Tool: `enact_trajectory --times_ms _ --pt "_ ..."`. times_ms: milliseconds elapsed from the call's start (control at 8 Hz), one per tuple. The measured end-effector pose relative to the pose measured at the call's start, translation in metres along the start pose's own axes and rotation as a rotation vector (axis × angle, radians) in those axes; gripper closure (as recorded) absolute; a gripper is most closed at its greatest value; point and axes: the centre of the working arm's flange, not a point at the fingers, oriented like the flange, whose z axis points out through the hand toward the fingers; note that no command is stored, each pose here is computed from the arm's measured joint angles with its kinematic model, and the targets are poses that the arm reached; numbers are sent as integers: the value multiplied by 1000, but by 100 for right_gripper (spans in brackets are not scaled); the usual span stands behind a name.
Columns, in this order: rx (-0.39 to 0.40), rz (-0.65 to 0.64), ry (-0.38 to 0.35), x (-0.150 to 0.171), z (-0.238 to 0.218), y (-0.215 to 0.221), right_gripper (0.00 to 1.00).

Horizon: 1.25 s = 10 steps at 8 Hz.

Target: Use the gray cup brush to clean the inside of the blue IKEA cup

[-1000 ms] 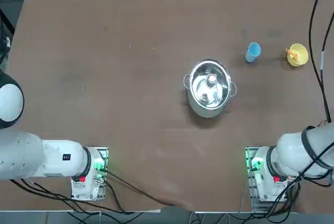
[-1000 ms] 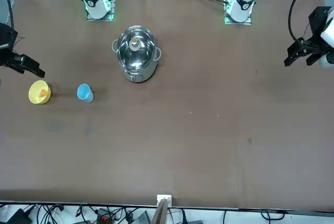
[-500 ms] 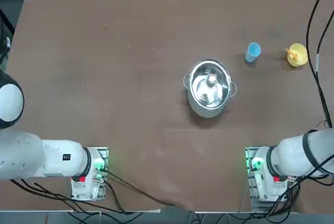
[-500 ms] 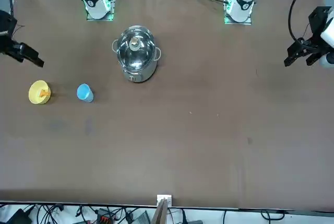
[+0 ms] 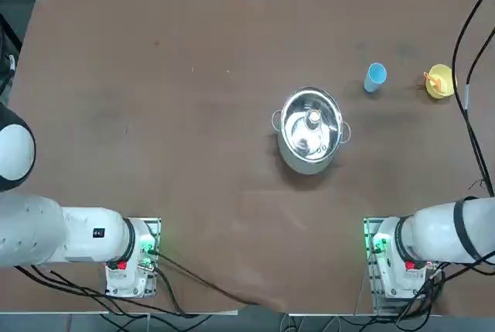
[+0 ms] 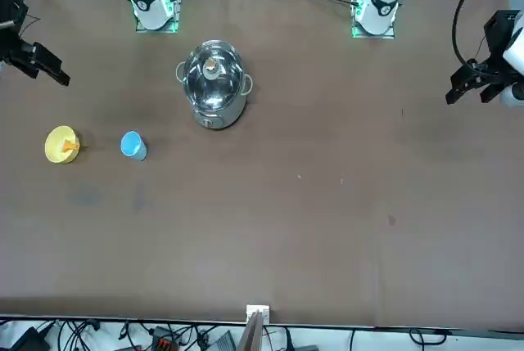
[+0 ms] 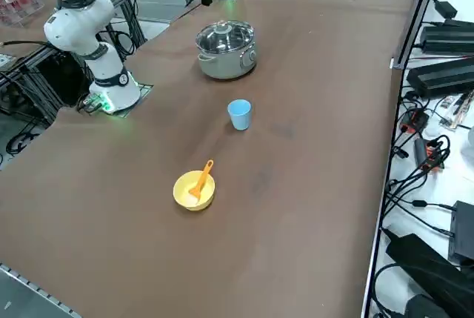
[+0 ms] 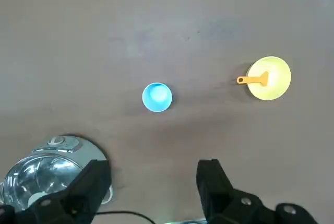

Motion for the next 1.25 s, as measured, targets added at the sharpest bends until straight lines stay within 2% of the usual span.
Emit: enact_trajectory --times_ms 625,1250 --pt "-2 -11 -11 1 5 0 0" --pt "-1 -120 -36 1 7 20 0"
